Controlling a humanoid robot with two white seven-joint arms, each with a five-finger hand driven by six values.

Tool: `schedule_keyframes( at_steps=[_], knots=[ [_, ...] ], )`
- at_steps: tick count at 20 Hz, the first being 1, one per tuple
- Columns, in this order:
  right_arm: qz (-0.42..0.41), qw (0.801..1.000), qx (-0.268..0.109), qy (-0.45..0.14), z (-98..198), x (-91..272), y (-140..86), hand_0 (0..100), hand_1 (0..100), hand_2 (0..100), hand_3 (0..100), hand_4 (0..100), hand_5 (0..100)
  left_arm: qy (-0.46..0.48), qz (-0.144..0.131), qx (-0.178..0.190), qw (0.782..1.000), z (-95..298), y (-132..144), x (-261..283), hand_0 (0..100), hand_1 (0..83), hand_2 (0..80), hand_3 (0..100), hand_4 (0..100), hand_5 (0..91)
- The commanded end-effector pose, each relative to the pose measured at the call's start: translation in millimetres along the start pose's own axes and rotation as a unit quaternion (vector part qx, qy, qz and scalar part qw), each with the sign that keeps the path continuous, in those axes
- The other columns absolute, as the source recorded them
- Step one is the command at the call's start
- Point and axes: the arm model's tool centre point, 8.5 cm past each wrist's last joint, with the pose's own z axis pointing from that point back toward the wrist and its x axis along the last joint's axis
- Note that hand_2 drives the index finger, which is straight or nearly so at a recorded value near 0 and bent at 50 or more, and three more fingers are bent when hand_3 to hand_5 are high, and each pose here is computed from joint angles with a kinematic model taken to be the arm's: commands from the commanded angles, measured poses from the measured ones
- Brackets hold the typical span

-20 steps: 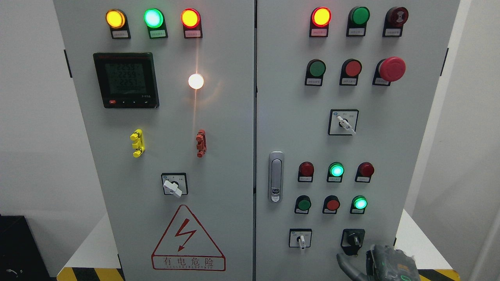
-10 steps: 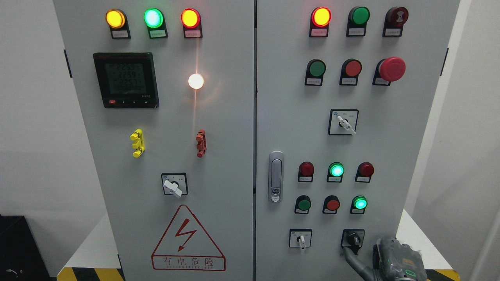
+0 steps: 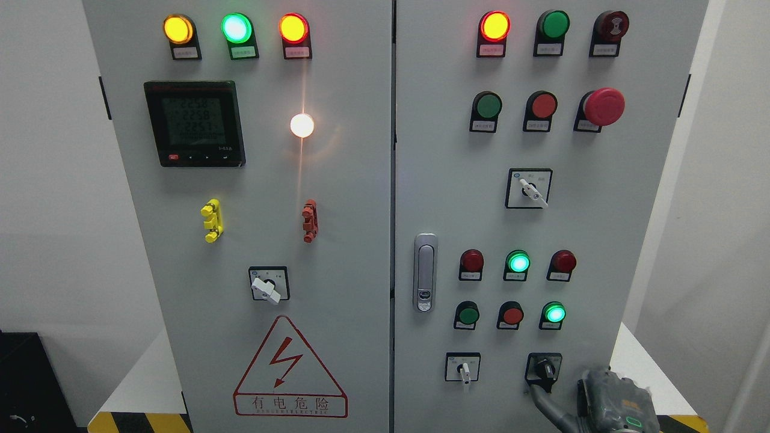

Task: Flip black knob to close circuit
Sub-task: 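Twist the black rotary knob with the right hand fingers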

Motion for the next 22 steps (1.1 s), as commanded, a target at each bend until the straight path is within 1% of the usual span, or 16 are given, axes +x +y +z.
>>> schedule_keyframes(
  at_steps=[1,14,22],
  knots=[
    [0.000,1.000,0.002,0.018,-3,-14,1,0,0,90,100,89,82,0.000,0.000,0.000,1.000,0,0,0,12,55.6,0.0,0,0,0.0],
    [-0.011,1.000,-0.005,0.028,-4,-23,-6,0,0,89,100,89,82,0.000,0.000,0.000,1.000,0,0,0,12,55.6,0.0,0,0,0.0],
    [-0.032,0.999,-0.025,0.019,-2,-20,-22,0,0,89,100,89,82,0.000,0.000,0.000,1.000,0,0,0,12,55.6,0.0,0,0,0.0]
  ],
)
